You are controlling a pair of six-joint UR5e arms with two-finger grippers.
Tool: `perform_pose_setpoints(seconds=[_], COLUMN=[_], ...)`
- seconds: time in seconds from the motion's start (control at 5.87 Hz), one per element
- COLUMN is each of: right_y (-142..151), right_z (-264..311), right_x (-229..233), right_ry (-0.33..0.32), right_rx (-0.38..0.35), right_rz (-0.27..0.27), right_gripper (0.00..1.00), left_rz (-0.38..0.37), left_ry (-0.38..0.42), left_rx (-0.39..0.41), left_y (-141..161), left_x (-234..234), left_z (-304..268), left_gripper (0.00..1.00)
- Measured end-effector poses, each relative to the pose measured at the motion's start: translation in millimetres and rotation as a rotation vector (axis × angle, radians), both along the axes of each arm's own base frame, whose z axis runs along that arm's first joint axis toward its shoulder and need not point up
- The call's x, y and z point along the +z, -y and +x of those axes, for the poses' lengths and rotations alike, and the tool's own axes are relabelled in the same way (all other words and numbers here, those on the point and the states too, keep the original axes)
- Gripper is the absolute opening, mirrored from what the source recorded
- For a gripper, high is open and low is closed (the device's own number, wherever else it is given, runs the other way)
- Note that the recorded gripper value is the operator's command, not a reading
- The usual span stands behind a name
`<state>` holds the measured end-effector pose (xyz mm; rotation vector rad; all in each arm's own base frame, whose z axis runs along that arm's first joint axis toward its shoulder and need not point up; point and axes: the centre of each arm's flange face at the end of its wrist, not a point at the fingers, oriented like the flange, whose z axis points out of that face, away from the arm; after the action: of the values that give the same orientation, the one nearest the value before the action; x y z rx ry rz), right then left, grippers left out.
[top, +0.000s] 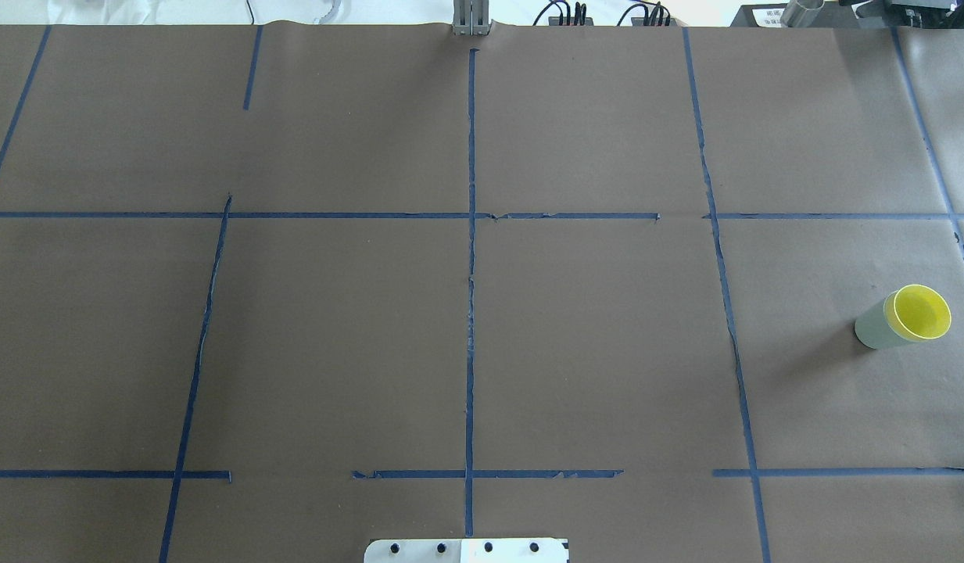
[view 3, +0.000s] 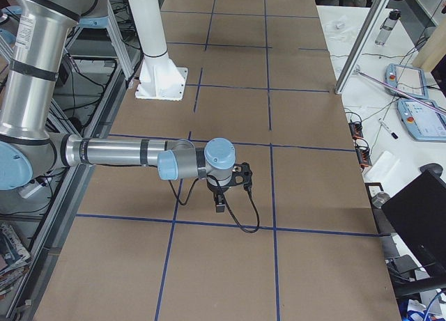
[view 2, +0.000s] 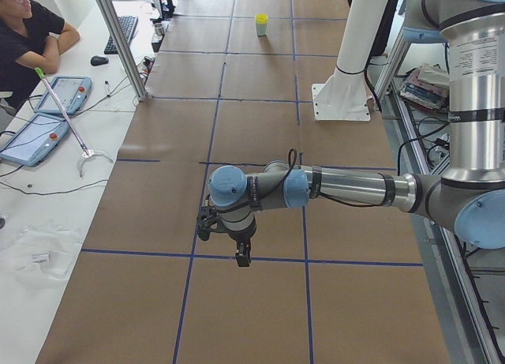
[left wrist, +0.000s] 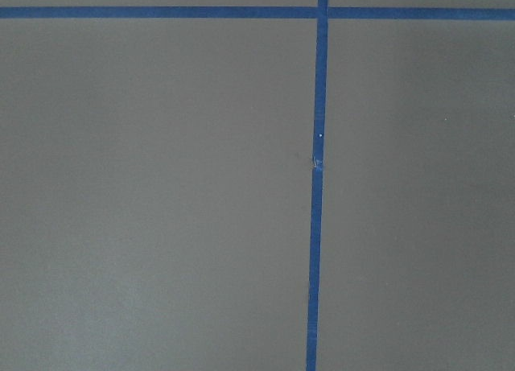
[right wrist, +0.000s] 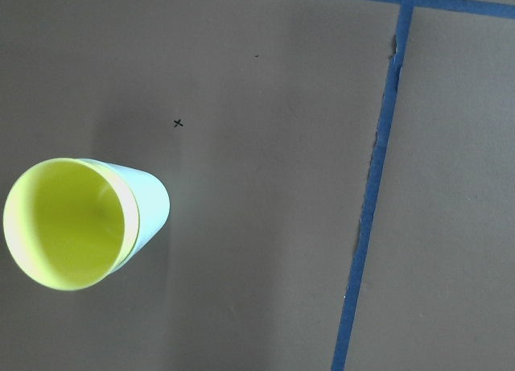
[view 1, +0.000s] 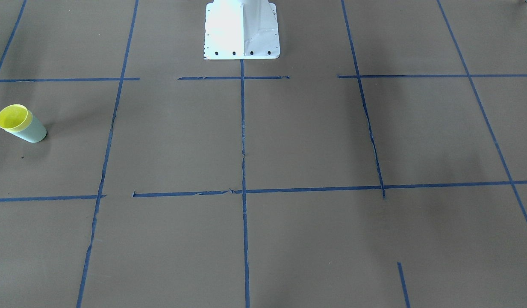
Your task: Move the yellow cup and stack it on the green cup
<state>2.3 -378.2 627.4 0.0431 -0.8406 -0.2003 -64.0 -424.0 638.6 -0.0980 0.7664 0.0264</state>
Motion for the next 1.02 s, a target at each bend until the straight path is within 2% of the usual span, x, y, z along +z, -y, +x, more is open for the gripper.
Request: perform_pose_setpoints(seconds=[0.17, 0.51, 1.02], right_y=[1.7, 4.2, 0.0], right_z=[5.1, 25.0, 27.7], right_x=[-3.6, -10.3, -9.0], right_ry=[-0.02, -0.089, -0.08], right_rx=[-0.039, -0.058, -0.052], right_rz=[0.023, 0.015, -0.034], right_gripper=[1.0, 1.0, 1.0], left_rz=[0.006, 0.051, 0.038], left_ry=[0.0, 0.001, 0.001], left_rx=[0.001, 0.003, -0.002], left_y=[0.4, 3.9, 2.8], left_x=[-1.4, -8.4, -2.1], left_z=[0.1, 0.0, -0.3], left_gripper=[1.0, 1.0, 1.0])
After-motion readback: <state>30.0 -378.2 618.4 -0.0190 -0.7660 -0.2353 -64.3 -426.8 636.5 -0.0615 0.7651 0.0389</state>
